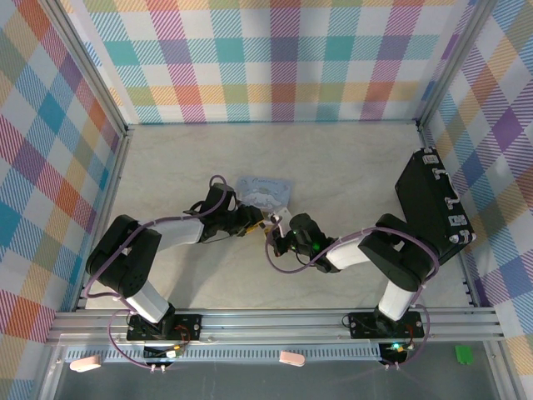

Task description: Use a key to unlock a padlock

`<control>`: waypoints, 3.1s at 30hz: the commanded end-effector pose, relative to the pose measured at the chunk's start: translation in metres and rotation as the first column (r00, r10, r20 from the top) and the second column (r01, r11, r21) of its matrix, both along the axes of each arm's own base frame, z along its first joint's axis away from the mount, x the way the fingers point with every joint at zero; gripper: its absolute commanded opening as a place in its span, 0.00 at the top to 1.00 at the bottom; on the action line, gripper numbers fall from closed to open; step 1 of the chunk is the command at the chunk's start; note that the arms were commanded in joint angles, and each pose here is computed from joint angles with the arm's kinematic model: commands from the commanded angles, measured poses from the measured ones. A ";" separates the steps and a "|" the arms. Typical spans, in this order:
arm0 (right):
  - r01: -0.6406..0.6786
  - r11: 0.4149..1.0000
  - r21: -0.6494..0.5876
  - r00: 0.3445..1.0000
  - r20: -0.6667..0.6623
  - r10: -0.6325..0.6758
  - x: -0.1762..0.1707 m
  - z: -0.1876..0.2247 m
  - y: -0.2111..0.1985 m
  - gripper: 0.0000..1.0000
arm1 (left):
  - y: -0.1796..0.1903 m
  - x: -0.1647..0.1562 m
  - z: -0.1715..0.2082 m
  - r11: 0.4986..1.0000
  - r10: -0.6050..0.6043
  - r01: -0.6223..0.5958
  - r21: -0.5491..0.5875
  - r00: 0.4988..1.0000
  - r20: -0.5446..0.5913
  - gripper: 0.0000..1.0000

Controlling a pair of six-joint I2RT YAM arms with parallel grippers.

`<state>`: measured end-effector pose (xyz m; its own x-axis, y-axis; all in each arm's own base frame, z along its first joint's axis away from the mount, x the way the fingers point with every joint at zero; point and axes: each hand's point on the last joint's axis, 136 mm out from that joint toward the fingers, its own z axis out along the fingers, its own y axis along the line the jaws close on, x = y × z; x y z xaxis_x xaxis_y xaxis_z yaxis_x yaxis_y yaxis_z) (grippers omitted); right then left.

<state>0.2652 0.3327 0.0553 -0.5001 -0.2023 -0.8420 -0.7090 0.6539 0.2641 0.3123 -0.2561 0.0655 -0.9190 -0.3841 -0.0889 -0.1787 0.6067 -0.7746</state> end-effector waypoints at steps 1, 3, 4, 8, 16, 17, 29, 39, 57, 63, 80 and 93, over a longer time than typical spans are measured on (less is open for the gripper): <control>0.021 0.997 0.070 0.994 -0.106 -0.013 -0.005 0.000 0.004 1.00 | 0.005 0.010 0.010 0.997 0.070 -0.069 -0.029 0.997 0.030 0.58; 0.030 0.996 0.088 0.991 -0.130 -0.018 -0.005 -0.002 0.005 1.00 | 0.004 0.011 0.014 0.997 0.067 -0.066 -0.040 0.997 0.042 0.56; 0.031 0.995 0.094 0.990 -0.138 -0.018 -0.005 -0.003 0.006 1.00 | 0.004 0.011 0.015 0.997 0.067 -0.065 -0.043 0.997 0.045 0.55; 0.027 0.991 0.128 0.985 -0.172 -0.005 -0.006 -0.003 0.010 1.00 | 0.003 0.011 0.016 0.996 0.067 -0.065 -0.055 0.996 0.050 0.50; -0.008 0.991 0.132 0.973 -0.227 0.038 -0.014 -0.006 0.015 1.00 | 0.005 0.012 0.023 0.995 0.083 -0.079 -0.055 0.994 0.070 0.44; -0.019 0.991 0.131 0.971 -0.236 0.050 -0.017 -0.006 0.015 1.00 | 0.006 0.013 0.023 0.995 0.087 -0.083 -0.048 0.994 0.070 0.44; 0.001 0.993 0.117 0.962 -0.273 0.031 -0.017 -0.004 0.007 1.00 | 0.016 0.011 0.016 0.995 0.098 -0.100 0.031 0.994 0.055 0.47; 0.070 0.981 0.181 0.935 -0.356 -0.002 -0.002 -0.008 0.004 0.90 | 0.046 0.006 0.026 0.967 0.086 -0.110 0.232 0.990 0.108 0.46; 0.070 0.993 0.100 0.950 -0.309 -0.036 0.006 0.000 -0.020 0.57 | 0.072 0.056 0.048 0.879 -0.086 0.012 0.476 0.987 0.133 0.33; 0.100 0.991 0.086 0.943 -0.327 -0.067 0.032 0.006 -0.024 0.52 | 0.060 0.069 0.030 0.889 -0.099 0.052 0.455 0.992 0.081 0.34; 0.279 0.932 0.230 0.882 -0.445 -0.155 0.075 0.010 -0.045 0.47 | 0.043 0.043 -0.005 0.874 0.002 -0.003 0.487 1.000 0.003 0.35; 0.358 0.913 0.196 0.855 -0.463 -0.236 0.048 -0.016 -0.017 0.51 | 0.043 0.042 -0.001 0.893 0.060 -0.062 0.446 0.998 0.019 0.35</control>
<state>0.3092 0.3152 0.0463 -0.8319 0.1892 -0.5217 -0.3015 0.6351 0.7112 0.3724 -0.2219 0.0816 -0.8867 -0.3394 -0.3140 -0.1659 0.8675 -0.4690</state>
